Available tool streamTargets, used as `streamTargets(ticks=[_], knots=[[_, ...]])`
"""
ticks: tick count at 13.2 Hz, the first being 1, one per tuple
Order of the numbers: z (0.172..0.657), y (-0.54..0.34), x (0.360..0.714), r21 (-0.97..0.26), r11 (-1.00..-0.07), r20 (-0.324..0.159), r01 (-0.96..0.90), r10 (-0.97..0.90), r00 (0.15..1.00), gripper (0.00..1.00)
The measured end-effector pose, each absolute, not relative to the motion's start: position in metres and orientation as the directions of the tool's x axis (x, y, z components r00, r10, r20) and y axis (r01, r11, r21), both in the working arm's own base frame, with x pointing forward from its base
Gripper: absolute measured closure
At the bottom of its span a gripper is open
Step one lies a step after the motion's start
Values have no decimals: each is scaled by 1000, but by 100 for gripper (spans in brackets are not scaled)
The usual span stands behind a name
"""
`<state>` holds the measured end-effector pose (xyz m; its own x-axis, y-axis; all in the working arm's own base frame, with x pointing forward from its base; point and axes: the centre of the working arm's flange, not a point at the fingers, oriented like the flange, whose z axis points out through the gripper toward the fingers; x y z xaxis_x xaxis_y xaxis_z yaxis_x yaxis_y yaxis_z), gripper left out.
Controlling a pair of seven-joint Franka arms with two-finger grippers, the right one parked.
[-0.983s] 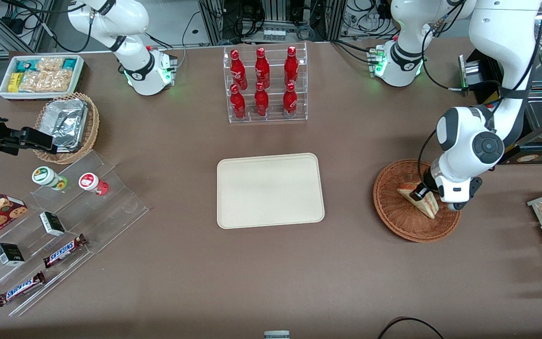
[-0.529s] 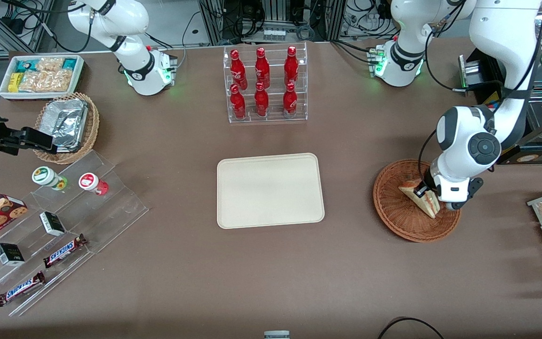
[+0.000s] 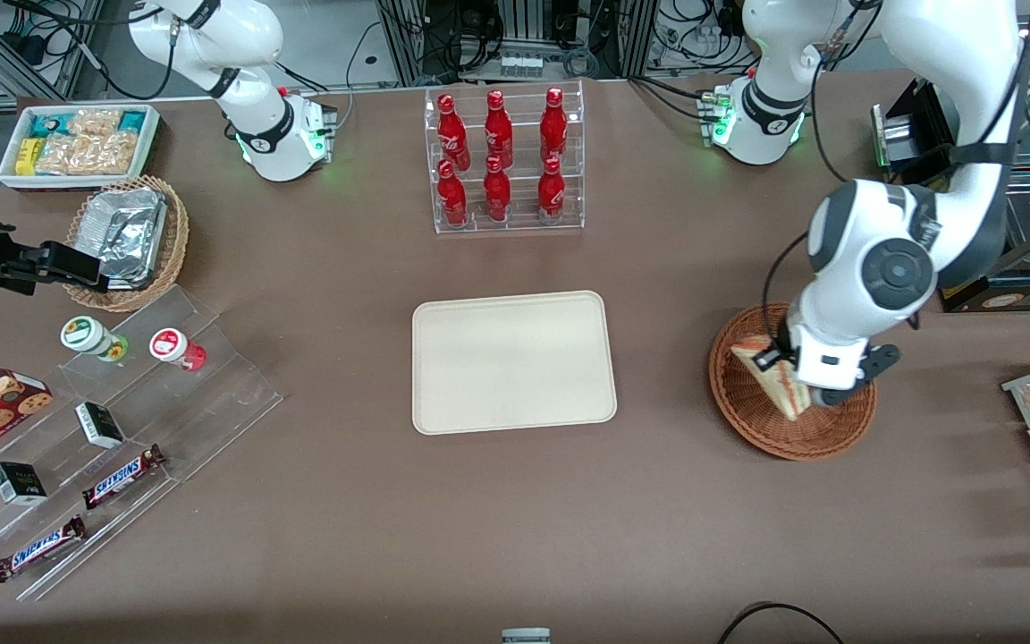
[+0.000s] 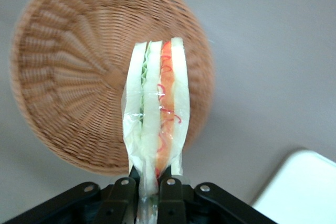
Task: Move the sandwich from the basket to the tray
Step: 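Lift the sandwich and carry it with the left gripper over the tray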
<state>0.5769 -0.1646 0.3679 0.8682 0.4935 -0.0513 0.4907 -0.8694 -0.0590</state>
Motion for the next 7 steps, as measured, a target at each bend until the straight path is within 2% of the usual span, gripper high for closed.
streamTargets(ticks=[7], knots=[[366, -304, 554, 12, -958, -82, 285, 283, 956, 85]])
